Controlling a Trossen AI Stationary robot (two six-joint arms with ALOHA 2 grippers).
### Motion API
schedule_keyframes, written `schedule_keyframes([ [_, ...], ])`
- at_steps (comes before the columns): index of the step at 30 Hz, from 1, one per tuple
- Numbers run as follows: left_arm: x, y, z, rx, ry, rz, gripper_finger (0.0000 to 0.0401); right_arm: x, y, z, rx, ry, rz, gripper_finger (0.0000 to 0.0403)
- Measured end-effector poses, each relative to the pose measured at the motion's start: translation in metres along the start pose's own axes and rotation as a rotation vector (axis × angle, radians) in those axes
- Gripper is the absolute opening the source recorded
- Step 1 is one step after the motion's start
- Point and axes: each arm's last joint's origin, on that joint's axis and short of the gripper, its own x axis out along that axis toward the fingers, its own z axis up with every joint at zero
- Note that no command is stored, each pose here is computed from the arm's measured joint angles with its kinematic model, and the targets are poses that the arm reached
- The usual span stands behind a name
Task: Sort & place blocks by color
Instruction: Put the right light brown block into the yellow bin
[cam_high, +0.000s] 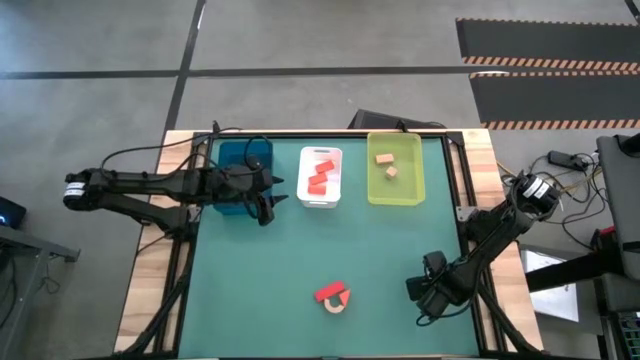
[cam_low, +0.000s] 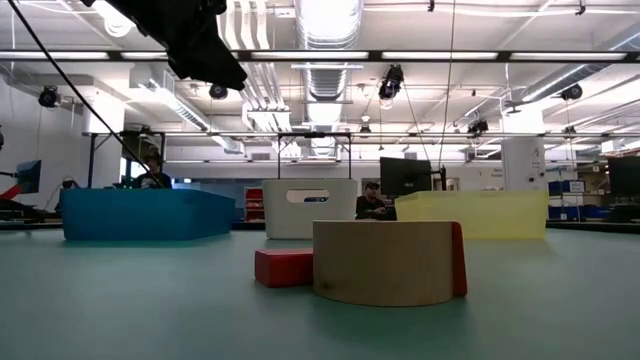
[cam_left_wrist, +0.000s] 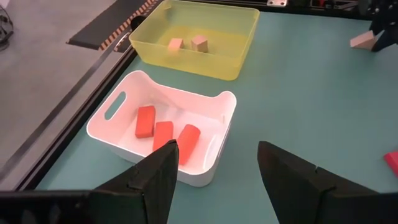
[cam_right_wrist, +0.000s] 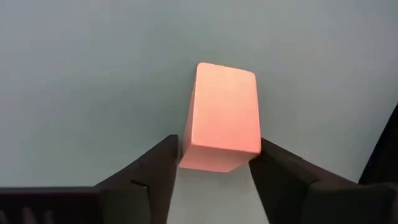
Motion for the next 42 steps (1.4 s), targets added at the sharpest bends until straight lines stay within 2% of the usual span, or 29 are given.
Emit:
schedule_keyframes([
  [6,0.0,0.0,0.0,-0.008,0.001,0.0,0.0203,0.0,0.0,0.0,-0.037,-0.001,0.0,0.0121],
  [18,0.007,-0.001,-0.012,-0.035,0.001,-0.001,0.0203,-0.026,0.0,0.001,-0.046,0.033,0.062,0.0121],
  [26,0.008,-0.004,-0.012,-0.033,-0.014,-0.011,0.0203,-0.059,0.028,0.013,-0.102,-0.049,0.236,0.0123],
  [33,0.008,-0.004,-0.012,-0.027,-0.018,-0.011,0.0203,-0.092,0.057,0.043,-0.219,-0.134,0.313,0.0125],
  [42,0.008,-0.004,-0.012,-0.026,-0.017,-0.012,0.0203,-0.143,0.082,0.109,-0.396,-0.252,0.349,0.0126],
])
